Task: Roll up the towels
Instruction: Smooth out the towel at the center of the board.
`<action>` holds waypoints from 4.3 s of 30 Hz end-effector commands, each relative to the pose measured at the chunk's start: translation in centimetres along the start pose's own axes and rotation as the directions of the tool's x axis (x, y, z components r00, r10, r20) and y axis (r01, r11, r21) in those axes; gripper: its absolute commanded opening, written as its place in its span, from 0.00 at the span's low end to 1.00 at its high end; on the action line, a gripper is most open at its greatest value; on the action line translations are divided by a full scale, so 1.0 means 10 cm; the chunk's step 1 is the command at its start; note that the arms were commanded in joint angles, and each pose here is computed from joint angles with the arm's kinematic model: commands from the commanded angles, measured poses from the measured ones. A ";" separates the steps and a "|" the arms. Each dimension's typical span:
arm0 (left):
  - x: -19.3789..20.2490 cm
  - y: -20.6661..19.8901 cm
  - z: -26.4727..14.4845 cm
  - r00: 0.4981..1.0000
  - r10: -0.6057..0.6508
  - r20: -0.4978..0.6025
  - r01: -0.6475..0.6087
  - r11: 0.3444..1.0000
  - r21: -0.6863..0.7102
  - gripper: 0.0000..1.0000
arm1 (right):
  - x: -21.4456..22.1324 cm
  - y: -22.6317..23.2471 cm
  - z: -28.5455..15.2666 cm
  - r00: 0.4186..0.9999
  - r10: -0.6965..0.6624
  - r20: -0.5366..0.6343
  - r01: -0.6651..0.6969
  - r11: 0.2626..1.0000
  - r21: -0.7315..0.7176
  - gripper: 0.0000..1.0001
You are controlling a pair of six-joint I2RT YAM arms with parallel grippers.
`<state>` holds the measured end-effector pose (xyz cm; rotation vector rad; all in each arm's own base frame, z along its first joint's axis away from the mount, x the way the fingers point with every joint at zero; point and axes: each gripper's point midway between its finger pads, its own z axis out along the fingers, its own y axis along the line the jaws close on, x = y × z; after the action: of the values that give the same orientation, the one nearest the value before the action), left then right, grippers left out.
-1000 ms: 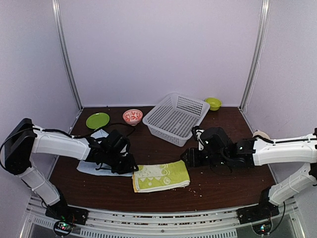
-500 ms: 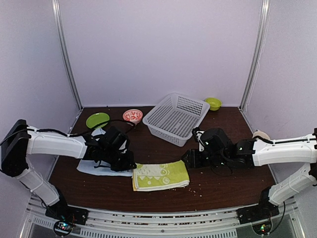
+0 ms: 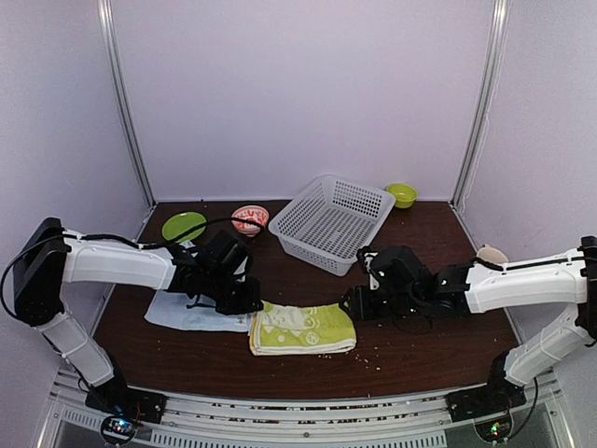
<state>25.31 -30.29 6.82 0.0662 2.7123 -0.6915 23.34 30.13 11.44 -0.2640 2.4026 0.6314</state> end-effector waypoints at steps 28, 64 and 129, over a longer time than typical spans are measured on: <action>-0.04 -0.27 -0.46 0.984 0.176 0.024 -0.177 0.984 0.028 0.39 | 0.90 -0.68 0.21 0.939 -0.001 -0.344 0.085 0.970 0.230 0.36; -0.08 -0.60 -0.35 0.970 0.243 0.003 -0.242 0.964 0.108 0.33 | 0.01 -0.34 0.52 0.968 0.202 -0.148 -0.207 0.978 -0.017 0.34; 0.50 -0.14 0.46 0.954 0.245 -0.173 -0.252 0.967 -0.020 0.10 | 0.98 -0.76 0.23 0.878 0.447 -0.173 -0.437 0.895 0.094 0.14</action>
<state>23.73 -34.67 2.24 0.4369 2.7571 -0.6078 19.78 26.52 2.34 0.2698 2.6347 0.8921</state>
